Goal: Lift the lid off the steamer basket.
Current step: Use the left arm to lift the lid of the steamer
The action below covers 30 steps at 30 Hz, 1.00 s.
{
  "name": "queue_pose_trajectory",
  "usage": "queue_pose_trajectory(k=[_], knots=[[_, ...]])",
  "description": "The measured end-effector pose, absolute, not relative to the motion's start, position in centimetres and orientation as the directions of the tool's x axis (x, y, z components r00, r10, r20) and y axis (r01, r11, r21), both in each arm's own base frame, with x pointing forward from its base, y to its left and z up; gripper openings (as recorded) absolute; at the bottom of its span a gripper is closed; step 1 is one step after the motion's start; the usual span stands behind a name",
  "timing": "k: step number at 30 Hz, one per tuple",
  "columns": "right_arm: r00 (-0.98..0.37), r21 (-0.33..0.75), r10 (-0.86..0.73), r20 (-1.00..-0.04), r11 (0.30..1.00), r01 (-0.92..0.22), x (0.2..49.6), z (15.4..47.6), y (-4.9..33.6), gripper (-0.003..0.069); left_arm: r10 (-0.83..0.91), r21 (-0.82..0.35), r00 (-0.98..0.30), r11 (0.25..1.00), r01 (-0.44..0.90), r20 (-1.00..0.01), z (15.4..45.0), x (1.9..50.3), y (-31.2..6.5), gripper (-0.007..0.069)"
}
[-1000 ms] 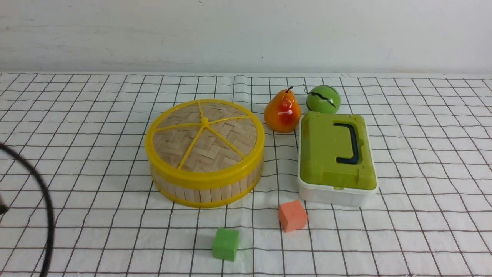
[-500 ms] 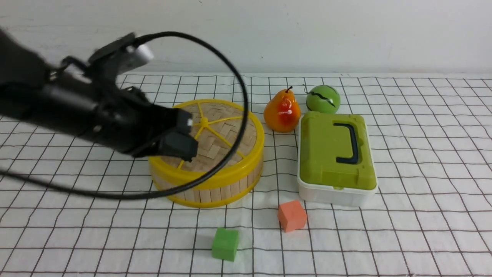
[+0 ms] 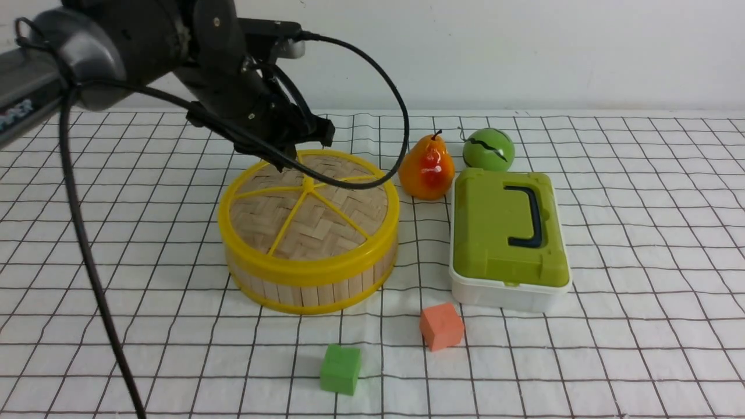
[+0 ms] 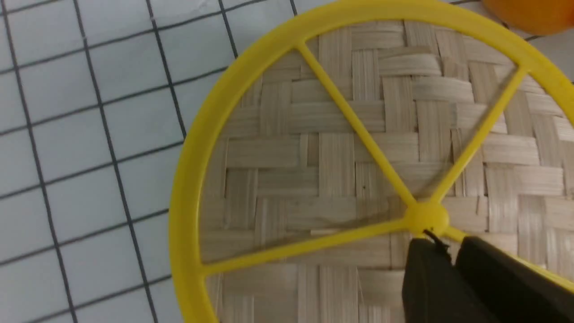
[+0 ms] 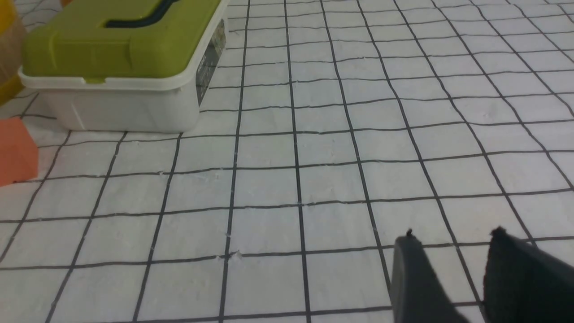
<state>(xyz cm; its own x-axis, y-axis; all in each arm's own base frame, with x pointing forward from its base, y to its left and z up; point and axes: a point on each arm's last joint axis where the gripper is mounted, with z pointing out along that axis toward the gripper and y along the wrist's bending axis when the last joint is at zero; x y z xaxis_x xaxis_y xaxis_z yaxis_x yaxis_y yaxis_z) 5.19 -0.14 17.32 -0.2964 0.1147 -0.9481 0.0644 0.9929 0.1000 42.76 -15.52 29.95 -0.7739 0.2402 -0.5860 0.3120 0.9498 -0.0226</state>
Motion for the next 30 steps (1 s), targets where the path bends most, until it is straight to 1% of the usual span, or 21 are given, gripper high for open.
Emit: queue_pose_trajectory(k=[1,2,5,6,8,10,15,19,21,26,29,30], knots=[[-0.296,0.1,0.115,-0.948,0.993,0.064,5.2,17.3,-0.1,0.0239,0.244,-0.021,-0.773,0.949,0.315,-0.586,29.8,42.8,-15.6,0.0102],[-0.296,0.1,0.115,-0.948,0.993,0.064,5.2,17.3,-0.1,0.0239,0.27,-0.004,-0.767,0.942,0.335,-0.582,29.2,43.3,-16.1,0.0146],[-0.296,0.1,0.115,-0.948,0.993,0.064,5.2,17.3,-0.1,0.0239,0.291,0.011,-0.763,0.937,0.349,-0.578,28.4,44.0,-16.7,0.0221],[-0.296,0.1,0.115,-0.948,0.993,0.064,5.2,17.3,-0.1,0.0239,0.3,0.015,-0.762,0.934,0.356,-0.574,28.0,44.2,-16.9,0.0257],[-0.296,0.1,0.115,-0.948,0.993,0.064,5.2,17.3,-0.1,0.0239,0.306,0.022,-0.765,0.934,0.357,-0.567,27.7,44.3,-17.0,0.0286],[-0.296,0.1,0.115,-0.948,0.993,0.064,5.2,17.3,-0.1,0.0239,0.306,0.026,-0.773,0.936,0.352,-0.556,27.3,44.4,-17.0,0.0293],[-0.296,0.1,0.115,-0.948,0.993,0.064,5.2,17.3,-0.1,0.0239,0.306,0.026,-0.785,0.937,0.348,-0.539,26.7,44.5,-17.0,0.0265],[-0.296,0.1,0.115,-0.948,0.993,0.064,5.2,17.3,-0.1,0.0239,0.31,0.025,-0.789,0.936,0.351,-0.531,26.2,44.6,-17.1,0.0179],[-0.296,0.1,0.115,-0.948,0.993,0.064,5.2,17.3,-0.1,0.0239,0.313,0.024,-0.787,0.934,0.355,-0.531,26.2,44.5,-17.3,0.0106],[-0.296,0.1,0.115,-0.948,0.993,0.064,5.2,17.3,-0.1,0.0239,0.313,0.021,-0.785,0.934,0.358,-0.534,26.5,44.5,-17.5,0.0104],[-0.296,0.1,0.115,-0.948,0.993,0.064,5.2,17.3,-0.1,0.0239,0.311,0.019,-0.775,0.933,0.36,-0.55,27.4,44.3,-17.6,0.0104],[-0.296,0.1,0.115,-0.948,0.993,0.064,5.2,17.3,-0.1,0.0239,0.301,0.008,-0.76,0.932,0.363,-0.576,28.7,43.9,-17.8,0.0104]])
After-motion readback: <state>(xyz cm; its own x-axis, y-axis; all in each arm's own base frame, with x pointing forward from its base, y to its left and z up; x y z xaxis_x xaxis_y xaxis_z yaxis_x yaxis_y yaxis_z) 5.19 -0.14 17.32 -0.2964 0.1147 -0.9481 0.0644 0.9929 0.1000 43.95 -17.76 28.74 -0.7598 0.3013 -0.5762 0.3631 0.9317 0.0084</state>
